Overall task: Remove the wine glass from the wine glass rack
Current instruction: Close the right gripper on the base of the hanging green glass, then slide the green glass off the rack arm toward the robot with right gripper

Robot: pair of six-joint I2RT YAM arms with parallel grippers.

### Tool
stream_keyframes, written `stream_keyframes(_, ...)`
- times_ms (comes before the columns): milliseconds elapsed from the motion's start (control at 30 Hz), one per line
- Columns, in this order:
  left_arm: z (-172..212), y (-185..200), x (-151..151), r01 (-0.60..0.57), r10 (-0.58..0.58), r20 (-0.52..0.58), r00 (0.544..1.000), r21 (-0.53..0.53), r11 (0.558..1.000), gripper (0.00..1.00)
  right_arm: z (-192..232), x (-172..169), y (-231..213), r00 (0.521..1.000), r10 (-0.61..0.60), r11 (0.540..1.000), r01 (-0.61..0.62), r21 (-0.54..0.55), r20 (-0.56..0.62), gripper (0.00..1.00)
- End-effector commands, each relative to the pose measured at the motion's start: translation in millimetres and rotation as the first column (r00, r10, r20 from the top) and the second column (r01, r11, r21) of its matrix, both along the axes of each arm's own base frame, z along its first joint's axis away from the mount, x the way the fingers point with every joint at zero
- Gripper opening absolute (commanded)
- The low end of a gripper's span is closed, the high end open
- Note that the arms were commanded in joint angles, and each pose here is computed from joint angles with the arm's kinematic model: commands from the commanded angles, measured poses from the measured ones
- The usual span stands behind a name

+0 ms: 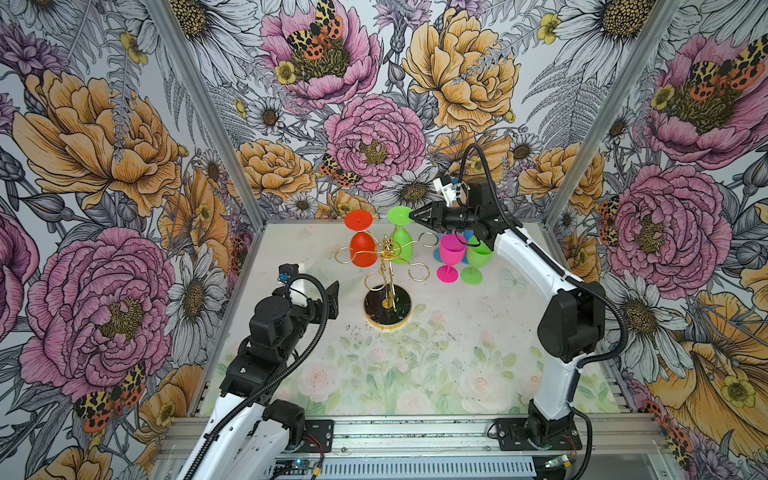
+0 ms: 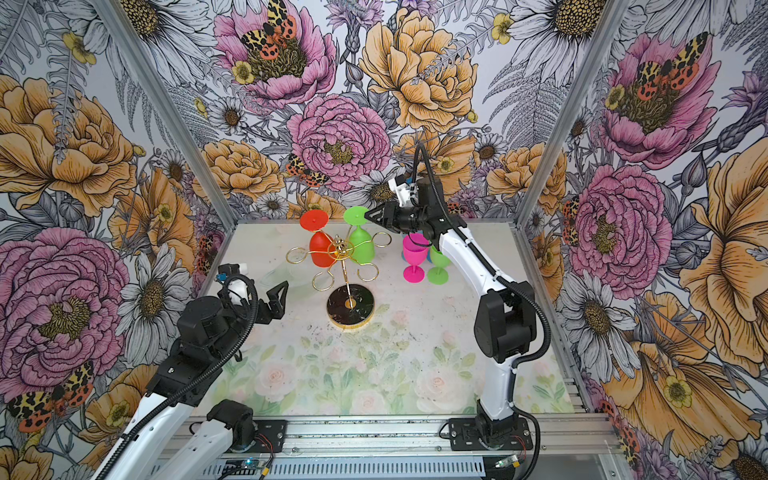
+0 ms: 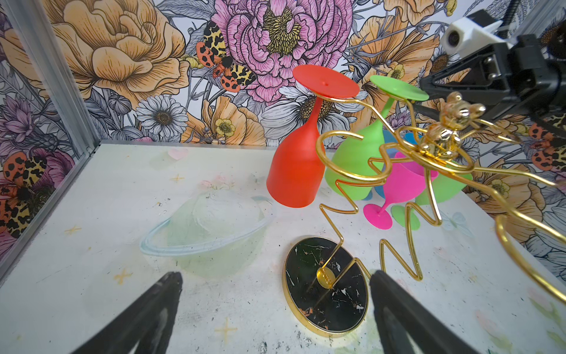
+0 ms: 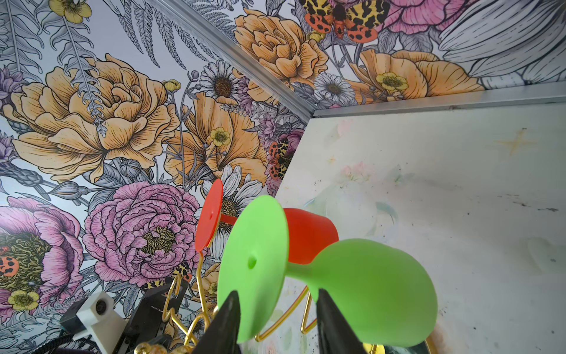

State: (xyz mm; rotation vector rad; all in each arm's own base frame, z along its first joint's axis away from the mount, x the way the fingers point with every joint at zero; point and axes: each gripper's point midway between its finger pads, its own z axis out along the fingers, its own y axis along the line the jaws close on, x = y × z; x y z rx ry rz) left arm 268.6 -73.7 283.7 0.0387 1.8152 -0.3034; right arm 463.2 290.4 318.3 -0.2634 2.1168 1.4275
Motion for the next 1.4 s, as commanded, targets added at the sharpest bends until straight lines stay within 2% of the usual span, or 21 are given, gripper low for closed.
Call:
stream_keyframes(0,0,-1,-1,0.008,-0.008,0.009,1.000,-0.016,1.000,0.97,15,3,8,0.999,0.022,0.999,-0.023,0.033,0.044,0.37)
stream_keyframes(333,1,0,-1,0.007,-0.007,0.013,1.000,-0.015,1.000,0.97,13,6,13,0.999,0.034,0.998,-0.035,0.054,0.028,0.30)
stream_keyframes(567,0,0,0,0.008,-0.008,0.011,1.000,-0.016,1.000,0.97,21,4,13,0.998,0.039,0.997,-0.042,0.064,0.038,0.17)
stream_keyframes(900,0,0,0,0.007,-0.006,0.008,1.000,-0.018,1.000,0.97,36,-7,15,0.996,0.064,0.994,-0.068,0.083,0.055,0.05)
stream_keyframes(1133,0,1,1,0.006,-0.006,0.008,1.000,-0.021,1.000,0.97,43,-15,18,0.994,0.094,0.990,-0.099,0.098,0.057,0.00)
stream_keyframes(1367,0,1,1,0.005,-0.005,0.007,1.000,-0.021,1.000,0.97,51,-25,18,0.991,0.112,0.988,-0.119,0.103,0.071,0.00)
